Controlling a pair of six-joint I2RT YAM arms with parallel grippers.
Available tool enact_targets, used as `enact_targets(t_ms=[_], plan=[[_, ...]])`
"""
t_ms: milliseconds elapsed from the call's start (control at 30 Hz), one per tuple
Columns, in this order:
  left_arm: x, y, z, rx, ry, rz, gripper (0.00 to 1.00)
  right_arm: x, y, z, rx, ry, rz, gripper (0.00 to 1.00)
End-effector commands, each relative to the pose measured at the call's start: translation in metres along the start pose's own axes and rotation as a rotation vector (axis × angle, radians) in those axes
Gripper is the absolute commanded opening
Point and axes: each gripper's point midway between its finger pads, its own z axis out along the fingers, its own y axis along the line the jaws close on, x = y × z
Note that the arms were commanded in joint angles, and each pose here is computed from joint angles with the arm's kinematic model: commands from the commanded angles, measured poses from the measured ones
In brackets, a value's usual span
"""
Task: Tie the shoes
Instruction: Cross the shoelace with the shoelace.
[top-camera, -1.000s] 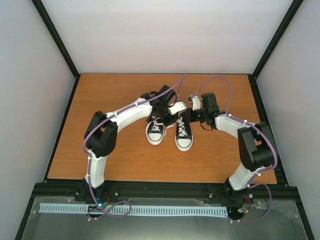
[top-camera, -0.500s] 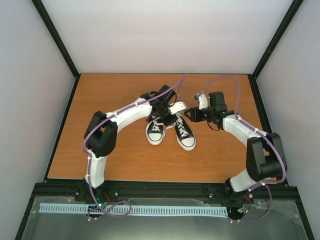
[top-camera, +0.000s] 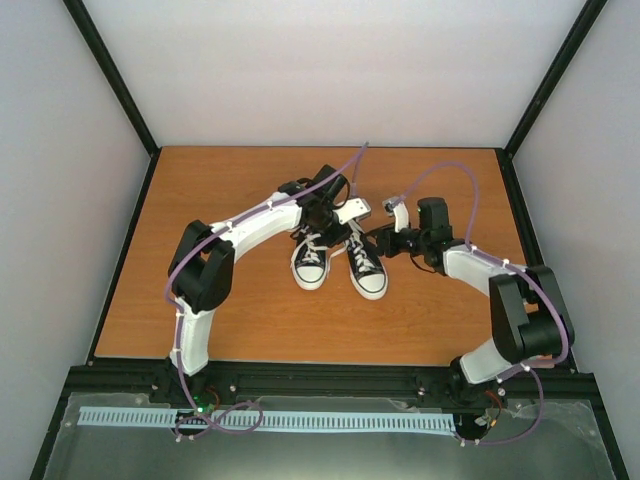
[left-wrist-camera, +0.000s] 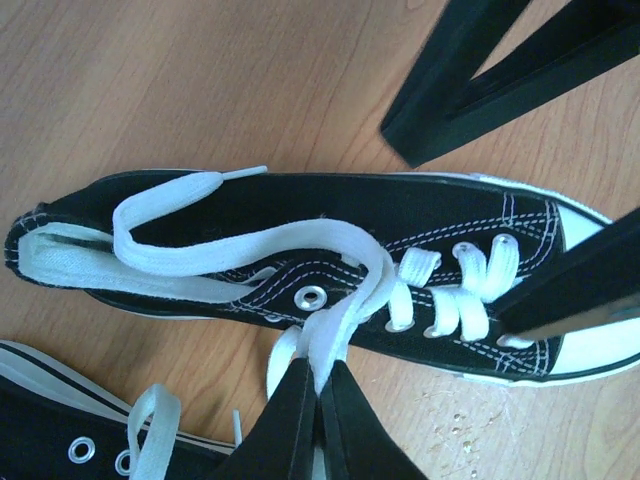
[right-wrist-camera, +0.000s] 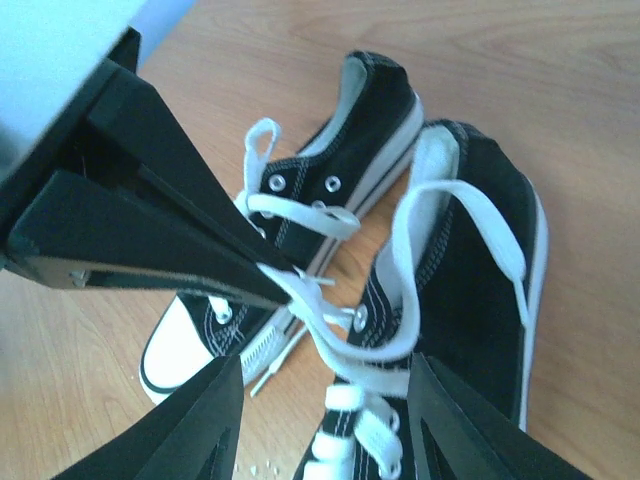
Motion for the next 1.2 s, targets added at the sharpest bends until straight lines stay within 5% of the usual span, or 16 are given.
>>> enact_targets(t_ms=[0,333,500,800,1167], plan=[[-0.019,0.013,-0.011,0.007,-0.057,0.003,0.04,-0.031,0.014,0.014,-0.137,-0.086,-0.089,0.47],[-0.017,0.01,-0.008,0.045,-0.057,0.03,0.14,-0.022,0.011,0.031,-0.208,-0.049,-0.065,0.44],[-0.014,0.032,-0.003,-0.076,-0.046,0.043,0.17,-0.021,-0.003,0.04,-0.167,-0.04,-0.032,0.28],[-0.009,0.042,0.007,-0.145,0.007,0.207,0.44,-0.015,-0.016,0.047,-0.115,0.01,0.015,0.18],[-0.01,0.014,0.012,-0.038,0.036,0.414,0.48,-0.007,-0.019,0.057,-0.148,0.072,0.08,0.11]])
